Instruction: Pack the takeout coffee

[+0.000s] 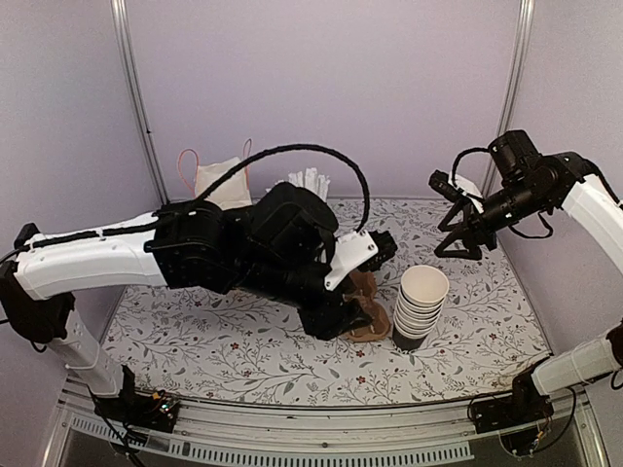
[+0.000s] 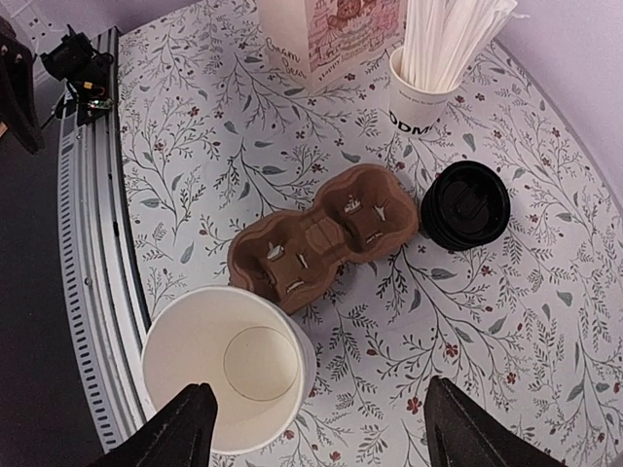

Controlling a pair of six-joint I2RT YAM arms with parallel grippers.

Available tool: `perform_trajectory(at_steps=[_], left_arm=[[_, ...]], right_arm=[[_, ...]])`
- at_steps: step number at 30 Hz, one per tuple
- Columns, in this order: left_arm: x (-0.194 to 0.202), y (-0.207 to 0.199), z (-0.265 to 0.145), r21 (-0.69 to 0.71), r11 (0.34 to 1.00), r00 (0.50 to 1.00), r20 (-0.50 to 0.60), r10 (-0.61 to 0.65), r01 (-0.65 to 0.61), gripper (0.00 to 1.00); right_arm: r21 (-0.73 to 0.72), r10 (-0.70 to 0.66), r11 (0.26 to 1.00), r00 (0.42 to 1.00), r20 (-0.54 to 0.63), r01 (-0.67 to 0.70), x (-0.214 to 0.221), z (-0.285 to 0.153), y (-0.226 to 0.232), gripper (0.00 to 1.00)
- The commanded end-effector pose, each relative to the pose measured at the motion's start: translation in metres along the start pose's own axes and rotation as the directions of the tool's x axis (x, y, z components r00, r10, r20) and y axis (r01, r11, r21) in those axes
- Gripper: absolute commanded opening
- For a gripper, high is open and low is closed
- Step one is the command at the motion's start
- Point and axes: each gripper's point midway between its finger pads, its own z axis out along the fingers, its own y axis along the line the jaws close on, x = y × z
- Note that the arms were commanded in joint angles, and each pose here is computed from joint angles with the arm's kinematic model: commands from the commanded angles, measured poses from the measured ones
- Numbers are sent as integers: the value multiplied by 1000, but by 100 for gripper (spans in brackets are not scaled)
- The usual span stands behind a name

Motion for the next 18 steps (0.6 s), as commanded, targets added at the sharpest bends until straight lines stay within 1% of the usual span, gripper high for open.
perform_trajectory(at_steps=[1, 6, 8, 12, 18], left_arm=[[3, -24, -3, 111, 992, 994, 84, -71, 61, 64], [23, -37, 9, 173, 977, 982, 119, -148, 127, 64], [21, -41, 7, 214, 965, 968, 163, -192, 155, 65], [32, -46, 9, 259, 944, 951, 177, -253, 202, 65], [45, -42, 12, 248, 941, 946, 172, -274, 228, 65]], right_arm=[[91, 75, 994, 990, -118, -64, 19, 16, -8, 75], [82, 104, 993, 970, -220, -88, 37, 40, -10, 70], [83, 117, 992, 961, -251, -99, 43, 45, -12, 67], [59, 114, 993, 955, -273, -101, 42, 50, -11, 63], [25, 58, 998, 949, -309, -53, 36, 54, -4, 54]])
